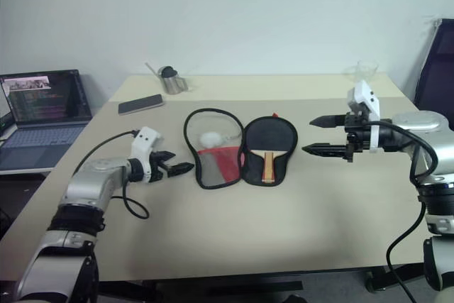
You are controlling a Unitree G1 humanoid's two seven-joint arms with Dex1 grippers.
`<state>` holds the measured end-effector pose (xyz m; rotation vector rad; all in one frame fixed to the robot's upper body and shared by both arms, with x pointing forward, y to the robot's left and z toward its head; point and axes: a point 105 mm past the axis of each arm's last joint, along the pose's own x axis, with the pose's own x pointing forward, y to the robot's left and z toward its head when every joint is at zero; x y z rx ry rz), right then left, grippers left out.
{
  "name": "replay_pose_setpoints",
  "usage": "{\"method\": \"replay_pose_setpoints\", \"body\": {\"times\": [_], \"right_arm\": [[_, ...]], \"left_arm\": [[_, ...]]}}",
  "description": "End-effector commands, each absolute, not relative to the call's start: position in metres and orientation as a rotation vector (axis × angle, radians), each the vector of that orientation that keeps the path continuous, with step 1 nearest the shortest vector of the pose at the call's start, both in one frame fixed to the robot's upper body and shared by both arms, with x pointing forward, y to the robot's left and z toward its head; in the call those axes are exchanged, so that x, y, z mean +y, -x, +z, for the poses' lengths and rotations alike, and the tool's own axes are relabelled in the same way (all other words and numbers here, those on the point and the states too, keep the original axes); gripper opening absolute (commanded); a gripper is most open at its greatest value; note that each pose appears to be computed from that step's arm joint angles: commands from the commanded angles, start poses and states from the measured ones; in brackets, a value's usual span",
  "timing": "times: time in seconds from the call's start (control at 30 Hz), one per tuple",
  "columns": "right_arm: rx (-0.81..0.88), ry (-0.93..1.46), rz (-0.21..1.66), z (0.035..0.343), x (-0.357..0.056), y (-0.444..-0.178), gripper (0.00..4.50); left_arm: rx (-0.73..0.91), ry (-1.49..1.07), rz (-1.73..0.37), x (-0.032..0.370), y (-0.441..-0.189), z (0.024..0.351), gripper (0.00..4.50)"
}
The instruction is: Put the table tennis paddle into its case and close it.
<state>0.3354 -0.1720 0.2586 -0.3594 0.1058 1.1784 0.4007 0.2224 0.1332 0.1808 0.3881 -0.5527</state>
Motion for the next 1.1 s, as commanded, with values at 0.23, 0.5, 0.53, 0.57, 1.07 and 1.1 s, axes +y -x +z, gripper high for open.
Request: {"method": "replay_pose_setpoints", "body": {"times": [0.23, 0.5, 0.53, 0.57, 1.07, 1.1], "right_arm": [[0.026, 0.373, 1.198, 0.279, -0.169, -0.32, 4.5], [0.027, 0.375, 1.193, 0.279, -0.169, -0.318, 4.5], [0.027, 0.376, 1.193, 0.279, -0.169, -0.317, 4.5], [0.025, 0.376, 1.194, 0.279, -0.169, -0.317, 4.5], [-0.035, 0.397, 1.101, 0.296, -0.179, -0.314, 4.5], [-0.034, 0.398, 1.096, 0.295, -0.18, -0.313, 4.5]], "left_arm": [[0.374, -0.189, -0.568, 0.216, -0.405, 0.141, 1.71], [0.385, -0.191, -0.587, 0.198, -0.41, 0.137, 0.01], [0.395, -0.182, -0.593, 0.192, -0.41, 0.135, 0.01], [0.395, -0.169, -0.6, 0.186, -0.411, 0.135, 0.01], [0.043, 0.027, -0.934, 0.054, -0.396, 0.214, 0.01], [0.049, 0.042, -0.945, 0.044, -0.397, 0.214, 0.01]]}}
